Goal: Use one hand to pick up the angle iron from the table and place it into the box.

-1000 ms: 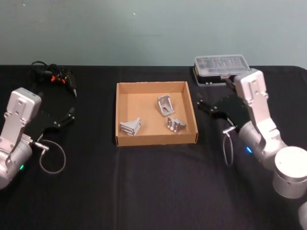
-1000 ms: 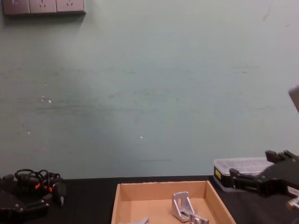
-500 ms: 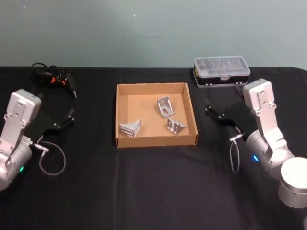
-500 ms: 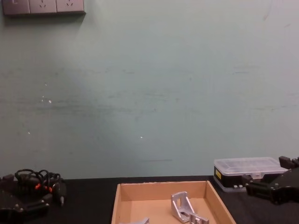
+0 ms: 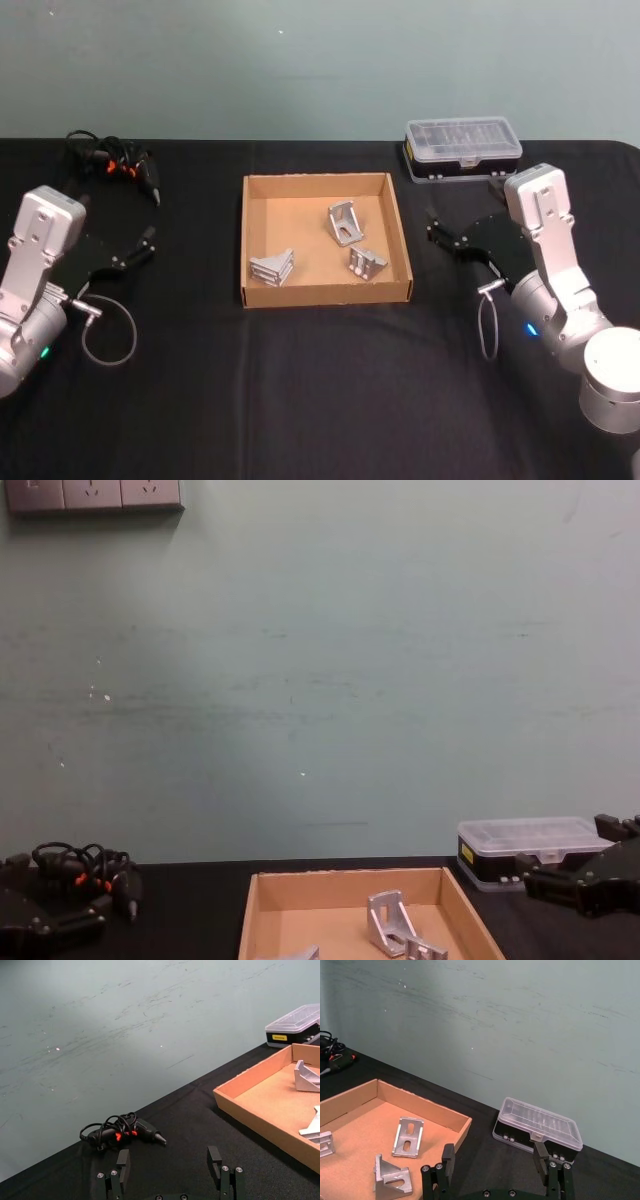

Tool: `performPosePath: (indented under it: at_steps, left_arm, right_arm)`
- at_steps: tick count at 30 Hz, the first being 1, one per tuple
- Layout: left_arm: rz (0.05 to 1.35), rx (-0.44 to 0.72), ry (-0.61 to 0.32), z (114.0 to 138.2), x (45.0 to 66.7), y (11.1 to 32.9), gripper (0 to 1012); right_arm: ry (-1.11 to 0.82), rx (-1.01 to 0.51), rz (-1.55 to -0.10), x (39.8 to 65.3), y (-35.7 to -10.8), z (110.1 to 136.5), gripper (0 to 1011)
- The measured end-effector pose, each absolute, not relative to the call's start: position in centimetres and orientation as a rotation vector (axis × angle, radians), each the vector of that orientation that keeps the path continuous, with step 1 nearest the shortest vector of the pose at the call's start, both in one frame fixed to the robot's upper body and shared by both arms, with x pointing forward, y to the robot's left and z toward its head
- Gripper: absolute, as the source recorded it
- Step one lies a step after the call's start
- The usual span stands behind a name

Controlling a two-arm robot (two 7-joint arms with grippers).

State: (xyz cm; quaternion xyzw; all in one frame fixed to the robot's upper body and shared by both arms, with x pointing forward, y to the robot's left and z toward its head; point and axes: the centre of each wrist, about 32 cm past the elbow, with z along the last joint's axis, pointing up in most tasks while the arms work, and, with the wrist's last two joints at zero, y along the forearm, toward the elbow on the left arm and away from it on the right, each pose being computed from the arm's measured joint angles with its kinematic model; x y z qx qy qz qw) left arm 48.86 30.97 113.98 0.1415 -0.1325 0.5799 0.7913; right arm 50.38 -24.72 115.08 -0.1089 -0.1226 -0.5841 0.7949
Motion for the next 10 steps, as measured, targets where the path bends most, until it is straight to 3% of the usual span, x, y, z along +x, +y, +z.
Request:
performPosePath:
  at_steps: [10]
  left_arm:
    - [1.248,0.304,-0.285,113.98,48.86,30.97,1011]
  right_arm:
    - [-0.263,-0.235,-1.254,50.4,-24.68,115.09,1002]
